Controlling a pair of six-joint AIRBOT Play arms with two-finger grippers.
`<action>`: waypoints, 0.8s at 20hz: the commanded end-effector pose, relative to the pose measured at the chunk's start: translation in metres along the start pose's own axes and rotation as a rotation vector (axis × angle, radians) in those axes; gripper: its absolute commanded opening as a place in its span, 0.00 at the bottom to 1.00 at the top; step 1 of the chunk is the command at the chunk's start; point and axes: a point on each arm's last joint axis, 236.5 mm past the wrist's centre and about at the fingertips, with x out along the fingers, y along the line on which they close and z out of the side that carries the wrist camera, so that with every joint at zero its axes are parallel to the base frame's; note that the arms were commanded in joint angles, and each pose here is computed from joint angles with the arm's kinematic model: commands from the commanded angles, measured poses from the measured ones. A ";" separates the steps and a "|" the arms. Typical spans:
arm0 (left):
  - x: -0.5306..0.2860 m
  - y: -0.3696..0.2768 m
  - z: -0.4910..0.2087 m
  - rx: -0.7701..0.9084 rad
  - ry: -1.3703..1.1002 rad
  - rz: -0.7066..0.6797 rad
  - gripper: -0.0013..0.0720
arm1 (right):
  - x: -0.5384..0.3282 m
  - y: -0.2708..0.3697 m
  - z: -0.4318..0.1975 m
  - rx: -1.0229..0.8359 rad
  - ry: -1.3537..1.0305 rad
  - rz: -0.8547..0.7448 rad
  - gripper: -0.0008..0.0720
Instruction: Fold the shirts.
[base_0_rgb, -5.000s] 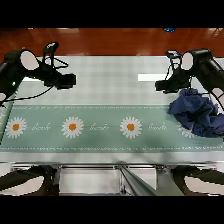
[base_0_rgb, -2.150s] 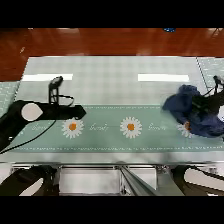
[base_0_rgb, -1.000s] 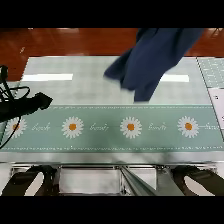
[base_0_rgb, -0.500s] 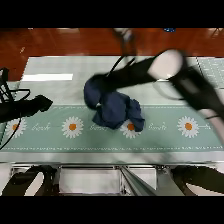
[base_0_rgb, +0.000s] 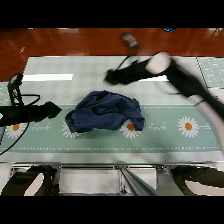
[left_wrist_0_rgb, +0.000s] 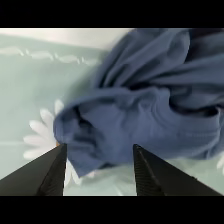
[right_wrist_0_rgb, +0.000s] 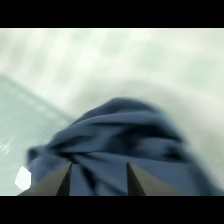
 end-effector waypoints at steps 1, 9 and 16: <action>0.009 -0.011 -0.042 0.009 0.157 -0.069 0.71 | -0.113 -0.130 0.008 0.125 -0.049 -0.274 0.57; 0.082 0.003 -0.066 -0.223 0.162 -0.138 0.71 | -0.129 -0.234 -0.172 0.577 -0.013 -0.294 0.57; 0.133 -0.024 -0.061 -0.331 0.254 -0.333 0.70 | -0.103 -0.219 -0.198 0.570 0.056 -0.247 0.57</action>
